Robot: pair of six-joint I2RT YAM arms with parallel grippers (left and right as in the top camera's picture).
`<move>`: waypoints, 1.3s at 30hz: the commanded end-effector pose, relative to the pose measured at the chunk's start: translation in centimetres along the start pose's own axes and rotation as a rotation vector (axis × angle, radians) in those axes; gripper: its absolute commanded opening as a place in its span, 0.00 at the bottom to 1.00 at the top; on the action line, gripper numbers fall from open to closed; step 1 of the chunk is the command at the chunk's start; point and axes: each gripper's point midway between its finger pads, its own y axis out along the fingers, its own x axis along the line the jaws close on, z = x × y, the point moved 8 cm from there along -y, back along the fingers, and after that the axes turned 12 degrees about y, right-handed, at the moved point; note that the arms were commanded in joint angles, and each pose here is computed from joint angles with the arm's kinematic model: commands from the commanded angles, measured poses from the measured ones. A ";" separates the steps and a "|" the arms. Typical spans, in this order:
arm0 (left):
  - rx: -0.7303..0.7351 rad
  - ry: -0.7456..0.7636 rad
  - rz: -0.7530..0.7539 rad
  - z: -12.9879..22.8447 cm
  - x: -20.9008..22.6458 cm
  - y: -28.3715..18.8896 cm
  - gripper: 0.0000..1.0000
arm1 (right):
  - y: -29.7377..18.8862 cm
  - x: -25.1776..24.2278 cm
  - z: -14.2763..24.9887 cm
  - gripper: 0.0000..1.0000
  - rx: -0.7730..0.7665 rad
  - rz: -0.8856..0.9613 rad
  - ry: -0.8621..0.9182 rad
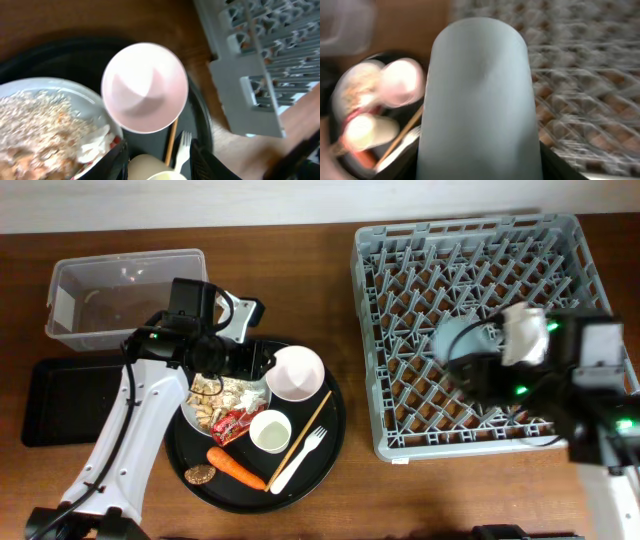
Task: Sort waste into correct bins and load items into the dishwasher rack
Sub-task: 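Carry blue cup with right gripper and place it in rack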
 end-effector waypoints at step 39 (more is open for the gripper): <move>0.032 0.008 -0.046 0.3 0.6 0.1 0.39 | 8.5 -22.9 -3.6 0.85 0.202 0.596 0.675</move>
